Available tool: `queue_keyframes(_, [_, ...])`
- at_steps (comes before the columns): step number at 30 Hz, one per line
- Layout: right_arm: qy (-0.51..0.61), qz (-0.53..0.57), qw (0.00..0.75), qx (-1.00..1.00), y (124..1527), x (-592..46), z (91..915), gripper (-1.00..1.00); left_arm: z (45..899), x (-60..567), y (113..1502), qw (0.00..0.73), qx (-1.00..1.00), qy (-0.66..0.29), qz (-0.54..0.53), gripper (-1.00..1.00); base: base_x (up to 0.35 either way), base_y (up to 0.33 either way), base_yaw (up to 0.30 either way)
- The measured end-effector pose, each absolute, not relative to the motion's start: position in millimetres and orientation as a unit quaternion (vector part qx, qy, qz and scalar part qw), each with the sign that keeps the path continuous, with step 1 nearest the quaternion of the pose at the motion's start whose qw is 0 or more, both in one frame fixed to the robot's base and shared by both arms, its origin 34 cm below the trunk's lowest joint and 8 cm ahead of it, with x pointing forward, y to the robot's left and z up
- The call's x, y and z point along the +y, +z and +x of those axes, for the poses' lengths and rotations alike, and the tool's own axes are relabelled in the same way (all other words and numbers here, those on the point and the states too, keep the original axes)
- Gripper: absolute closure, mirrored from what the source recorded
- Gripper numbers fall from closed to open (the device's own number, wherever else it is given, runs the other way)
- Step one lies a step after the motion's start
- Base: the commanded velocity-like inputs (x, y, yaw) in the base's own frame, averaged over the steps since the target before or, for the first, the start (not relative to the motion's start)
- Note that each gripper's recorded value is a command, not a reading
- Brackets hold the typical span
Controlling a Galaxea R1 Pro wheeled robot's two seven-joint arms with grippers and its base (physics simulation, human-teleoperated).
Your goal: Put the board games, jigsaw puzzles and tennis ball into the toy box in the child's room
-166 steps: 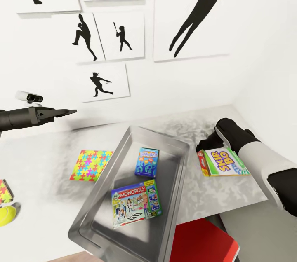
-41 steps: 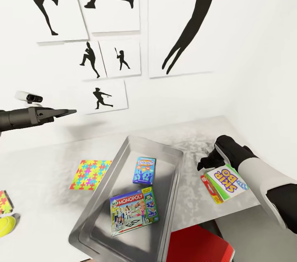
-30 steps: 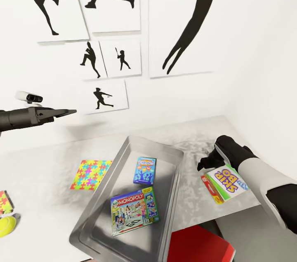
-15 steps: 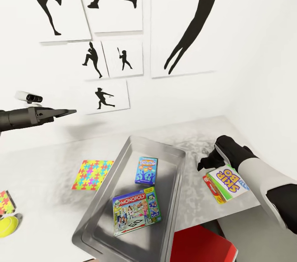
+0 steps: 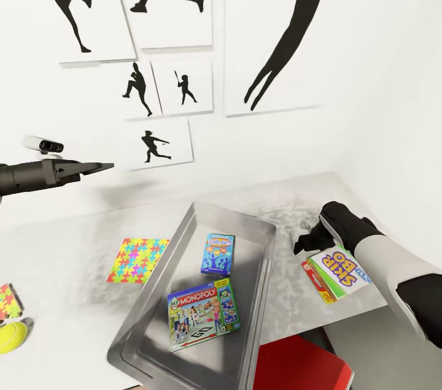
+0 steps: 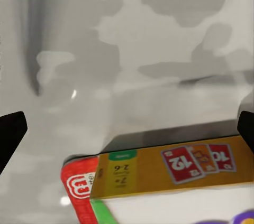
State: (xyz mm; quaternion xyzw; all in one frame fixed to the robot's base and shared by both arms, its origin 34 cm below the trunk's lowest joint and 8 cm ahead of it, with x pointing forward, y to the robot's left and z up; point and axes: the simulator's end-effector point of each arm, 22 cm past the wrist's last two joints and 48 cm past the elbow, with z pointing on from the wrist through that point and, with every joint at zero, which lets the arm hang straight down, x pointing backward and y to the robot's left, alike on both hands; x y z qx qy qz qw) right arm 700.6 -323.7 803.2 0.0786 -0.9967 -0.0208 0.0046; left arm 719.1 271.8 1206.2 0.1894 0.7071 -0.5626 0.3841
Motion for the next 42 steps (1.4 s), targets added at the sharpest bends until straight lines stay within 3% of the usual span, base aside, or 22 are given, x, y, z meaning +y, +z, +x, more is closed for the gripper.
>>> queue_keyframes(42, [-0.022,0.049,-0.003,-0.999,819.2,-366.0,699.1,-1.00,716.2,272.0,1214.8,0.389,0.704,-0.561,0.193,-1.00,0.000,0.000,0.000])
